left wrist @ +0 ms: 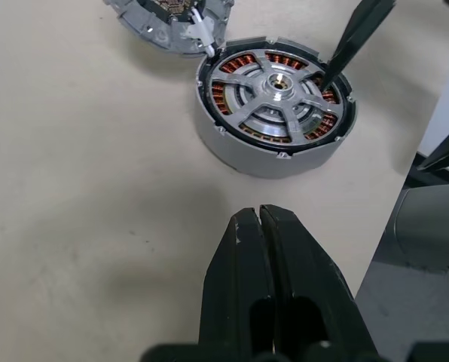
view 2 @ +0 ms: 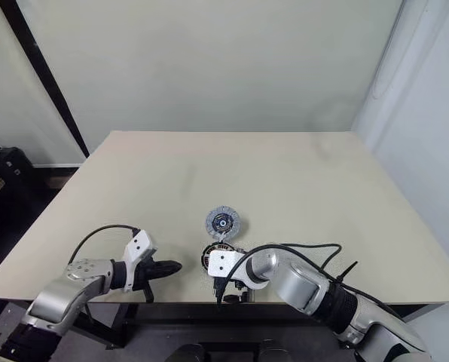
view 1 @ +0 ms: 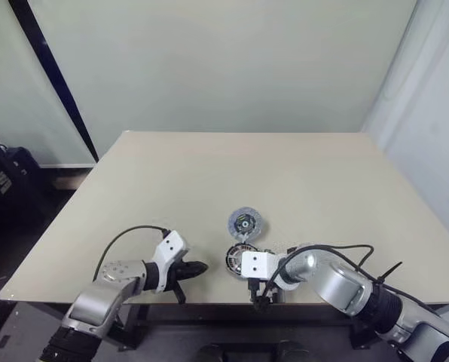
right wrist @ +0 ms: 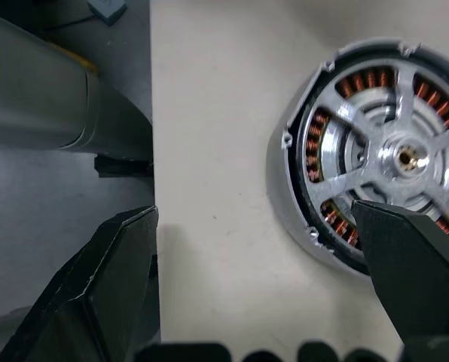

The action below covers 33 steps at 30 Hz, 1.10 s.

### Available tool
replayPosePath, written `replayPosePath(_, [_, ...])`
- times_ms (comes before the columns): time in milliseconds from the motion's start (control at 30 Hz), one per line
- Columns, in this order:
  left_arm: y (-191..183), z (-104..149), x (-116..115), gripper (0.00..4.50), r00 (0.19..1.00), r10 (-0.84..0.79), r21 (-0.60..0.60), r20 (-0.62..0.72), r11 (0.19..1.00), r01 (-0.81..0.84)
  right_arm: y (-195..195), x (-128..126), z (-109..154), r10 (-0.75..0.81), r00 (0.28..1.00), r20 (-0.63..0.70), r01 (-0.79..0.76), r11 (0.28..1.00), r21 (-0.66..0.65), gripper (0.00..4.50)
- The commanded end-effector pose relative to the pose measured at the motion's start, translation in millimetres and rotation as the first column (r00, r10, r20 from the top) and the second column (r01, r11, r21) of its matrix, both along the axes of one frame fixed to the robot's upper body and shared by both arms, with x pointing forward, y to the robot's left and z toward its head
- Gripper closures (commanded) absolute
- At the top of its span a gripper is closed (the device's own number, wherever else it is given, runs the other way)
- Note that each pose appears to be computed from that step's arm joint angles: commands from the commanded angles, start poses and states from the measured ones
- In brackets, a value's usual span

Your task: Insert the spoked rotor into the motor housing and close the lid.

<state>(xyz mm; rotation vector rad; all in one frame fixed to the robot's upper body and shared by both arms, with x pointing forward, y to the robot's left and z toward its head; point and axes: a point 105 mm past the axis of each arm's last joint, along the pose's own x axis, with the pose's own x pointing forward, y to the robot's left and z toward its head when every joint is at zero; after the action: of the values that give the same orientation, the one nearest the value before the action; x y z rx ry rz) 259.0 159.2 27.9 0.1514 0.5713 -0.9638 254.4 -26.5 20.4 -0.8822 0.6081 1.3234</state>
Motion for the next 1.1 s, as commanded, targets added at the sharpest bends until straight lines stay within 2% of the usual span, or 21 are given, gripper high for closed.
replayPosePath(33, [0.3,4.6,2.6,4.5,0.999,-0.006,0.005,0.034,1.0,0.005,0.2,6.6,1.9,-0.012,0.999,0.036,0.012,1.0,0.01,0.03])
replayPosePath(100, [0.6,4.7,2.7,4.5,0.999,-0.003,0.005,0.035,1.0,0.003,-0.2,6.9,-1.1,-0.017,0.999,0.032,0.017,1.0,0.007,0.03])
replayPosePath(167, [1.3,5.0,3.3,4.5,0.999,0.001,0.005,0.038,1.0,-0.001,0.5,7.8,-2.9,-0.027,0.999,0.032,0.027,1.0,0.01,0.59])
replayPosePath(433, [7.8,6.3,5.5,4.5,0.998,0.035,0.009,0.049,0.999,-0.035,6.8,9.5,-1.6,-0.112,0.994,0.0,0.112,0.992,0.063,3.45])
replayPosePath(533, [8.8,7.7,7.0,4.5,0.997,0.049,0.004,0.056,0.999,-0.049,10.4,8.4,-1.1,-0.158,0.987,-0.03,0.16,0.983,0.089,4.37])
replayPosePath(733, [11.5,7.3,12.1,4.5,0.994,0.084,0.003,0.072,0.996,-0.084,21.8,4.0,5.6,-0.246,0.961,-0.125,0.262,0.955,0.137,4.42])
replayPosePath(1100, [9.2,5.3,21.0,4.5,0.988,0.117,-0.007,0.104,0.993,-0.116,59.3,16.1,15.9,-0.43,0.845,-0.318,0.51,0.828,0.235,4.43])
